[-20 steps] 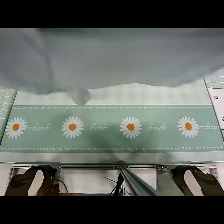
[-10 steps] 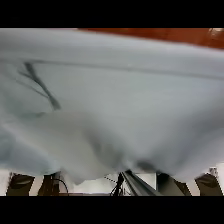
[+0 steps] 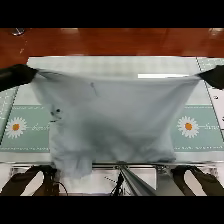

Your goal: Fold the shirts.

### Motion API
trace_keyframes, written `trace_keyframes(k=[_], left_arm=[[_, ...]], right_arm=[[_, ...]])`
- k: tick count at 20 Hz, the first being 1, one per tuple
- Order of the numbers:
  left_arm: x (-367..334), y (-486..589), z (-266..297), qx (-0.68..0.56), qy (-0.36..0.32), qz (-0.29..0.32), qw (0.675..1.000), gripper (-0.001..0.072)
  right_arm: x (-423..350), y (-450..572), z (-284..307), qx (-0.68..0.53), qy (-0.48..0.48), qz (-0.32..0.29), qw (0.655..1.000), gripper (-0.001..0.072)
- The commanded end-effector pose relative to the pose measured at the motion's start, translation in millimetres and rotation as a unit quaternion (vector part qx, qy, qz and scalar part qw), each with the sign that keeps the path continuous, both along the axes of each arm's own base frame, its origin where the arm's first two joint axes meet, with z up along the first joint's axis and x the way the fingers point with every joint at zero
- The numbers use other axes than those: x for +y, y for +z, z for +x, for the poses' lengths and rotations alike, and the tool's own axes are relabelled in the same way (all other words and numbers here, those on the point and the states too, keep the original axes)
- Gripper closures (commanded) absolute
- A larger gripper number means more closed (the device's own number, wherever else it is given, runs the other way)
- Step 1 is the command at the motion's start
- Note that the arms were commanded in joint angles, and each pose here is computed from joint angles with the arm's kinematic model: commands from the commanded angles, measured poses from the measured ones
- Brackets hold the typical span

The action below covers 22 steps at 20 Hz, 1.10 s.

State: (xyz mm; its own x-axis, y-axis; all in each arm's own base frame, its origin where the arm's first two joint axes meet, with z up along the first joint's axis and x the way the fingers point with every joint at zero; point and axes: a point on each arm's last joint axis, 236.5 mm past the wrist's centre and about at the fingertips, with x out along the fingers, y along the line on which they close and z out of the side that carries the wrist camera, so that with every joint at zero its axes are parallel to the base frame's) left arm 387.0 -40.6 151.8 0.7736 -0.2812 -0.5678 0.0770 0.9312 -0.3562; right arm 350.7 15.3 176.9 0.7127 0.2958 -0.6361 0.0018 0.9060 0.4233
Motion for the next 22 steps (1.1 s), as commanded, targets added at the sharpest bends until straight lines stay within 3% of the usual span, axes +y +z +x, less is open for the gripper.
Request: trace_keyframes(k=[1, 5, 8, 16, 18, 22], left_arm=[[-12.6, -64.3, 67.2, 0.032, 0.008, -0.015, 0.999, 0.0689], [-34.1, -95.7, 126.5, 0.090, 0.003, -0.094, 0.992, 0.0689], [-50.6, -109.0, 137.0, 0.128, -0.025, -0.121, 0.984, 0.0689], [-30.6, -105.9, 56.3, 0.282, -0.124, -0.127, 0.943, 0.0689], [-20.1, -133.6, 25.5, 0.345, -0.132, -0.096, 0.924, 0.0689], [-30.8, -191.2, -16.6, 0.417, -0.122, -0.115, 0.893, 0.0688]], right_arm=[[-11.7, -65.2, 73.7, 0.020, -0.019, 0.059, 0.998, 0.0687], [-26.2, -103.7, 140.9, 0.059, -0.022, 0.090, 0.994, 0.0688], [-30.3, -130.6, 163.8, 0.091, -0.038, 0.119, 0.988, 0.0687], [-42.5, -142.8, 108.5, 0.181, 0.030, 0.102, 0.978, 0.0687], [-45.1, -165.9, 78.5, 0.244, 0.053, 0.066, 0.966, 0.0687], [-23.8, -219.8, 43.2, 0.310, 0.063, 0.066, 0.946, 0.0687]])
